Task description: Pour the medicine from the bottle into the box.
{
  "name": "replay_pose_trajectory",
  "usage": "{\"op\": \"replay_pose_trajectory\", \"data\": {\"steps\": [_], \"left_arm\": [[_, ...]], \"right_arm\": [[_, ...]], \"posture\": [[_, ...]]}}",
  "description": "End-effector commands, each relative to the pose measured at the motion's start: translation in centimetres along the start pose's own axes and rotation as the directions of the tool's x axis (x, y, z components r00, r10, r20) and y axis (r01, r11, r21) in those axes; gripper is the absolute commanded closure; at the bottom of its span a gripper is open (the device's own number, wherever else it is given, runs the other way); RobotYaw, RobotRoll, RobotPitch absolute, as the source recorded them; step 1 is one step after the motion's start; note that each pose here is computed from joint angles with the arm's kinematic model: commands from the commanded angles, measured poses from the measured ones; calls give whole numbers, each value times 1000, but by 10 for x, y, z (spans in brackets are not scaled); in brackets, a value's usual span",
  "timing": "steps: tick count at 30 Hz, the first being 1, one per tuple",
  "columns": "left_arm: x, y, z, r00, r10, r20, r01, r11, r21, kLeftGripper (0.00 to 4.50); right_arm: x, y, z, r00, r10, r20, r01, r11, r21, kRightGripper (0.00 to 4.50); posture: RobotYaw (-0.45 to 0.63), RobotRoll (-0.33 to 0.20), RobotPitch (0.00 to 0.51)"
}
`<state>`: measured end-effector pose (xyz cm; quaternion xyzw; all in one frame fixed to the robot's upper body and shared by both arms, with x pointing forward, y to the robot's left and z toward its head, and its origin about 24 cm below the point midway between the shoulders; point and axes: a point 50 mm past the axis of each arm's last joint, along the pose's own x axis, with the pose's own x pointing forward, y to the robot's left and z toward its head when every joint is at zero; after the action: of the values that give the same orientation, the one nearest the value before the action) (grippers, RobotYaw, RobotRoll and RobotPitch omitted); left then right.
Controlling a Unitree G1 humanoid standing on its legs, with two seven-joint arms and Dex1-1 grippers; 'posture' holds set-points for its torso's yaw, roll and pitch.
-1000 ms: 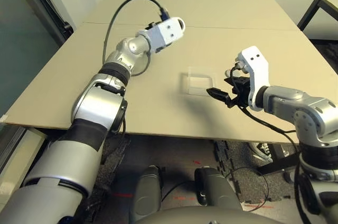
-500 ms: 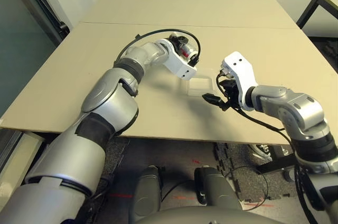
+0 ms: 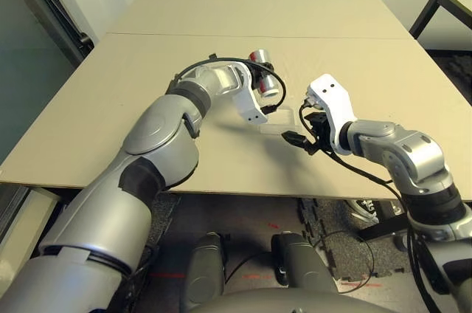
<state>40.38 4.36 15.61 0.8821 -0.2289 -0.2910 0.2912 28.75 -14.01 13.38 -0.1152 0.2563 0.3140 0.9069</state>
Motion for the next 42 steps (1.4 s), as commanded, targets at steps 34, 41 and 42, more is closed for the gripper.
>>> {"op": "replay_pose_trajectory", "data": {"steps": [34,41,42], "left_arm": [[-30,-104,-7,904,-250,-347,-401,-779,-482,2061],[-24,-33,-42,950,25,-312,-308,-95,-947,2061],[-22,-22,-42,957,52,-285,-286,29,-958,2061]], "right_arm": [[-5,-16,-7,999,-17,-42,16,999,-30,0],[-5,-16,-9,998,-18,-59,16,999,-29,0],[-5,-16,-9,998,-18,-60,16,999,-29,0]], "posture": [[-124,0,47],[-121,0,46],[-120,0,45]]}}
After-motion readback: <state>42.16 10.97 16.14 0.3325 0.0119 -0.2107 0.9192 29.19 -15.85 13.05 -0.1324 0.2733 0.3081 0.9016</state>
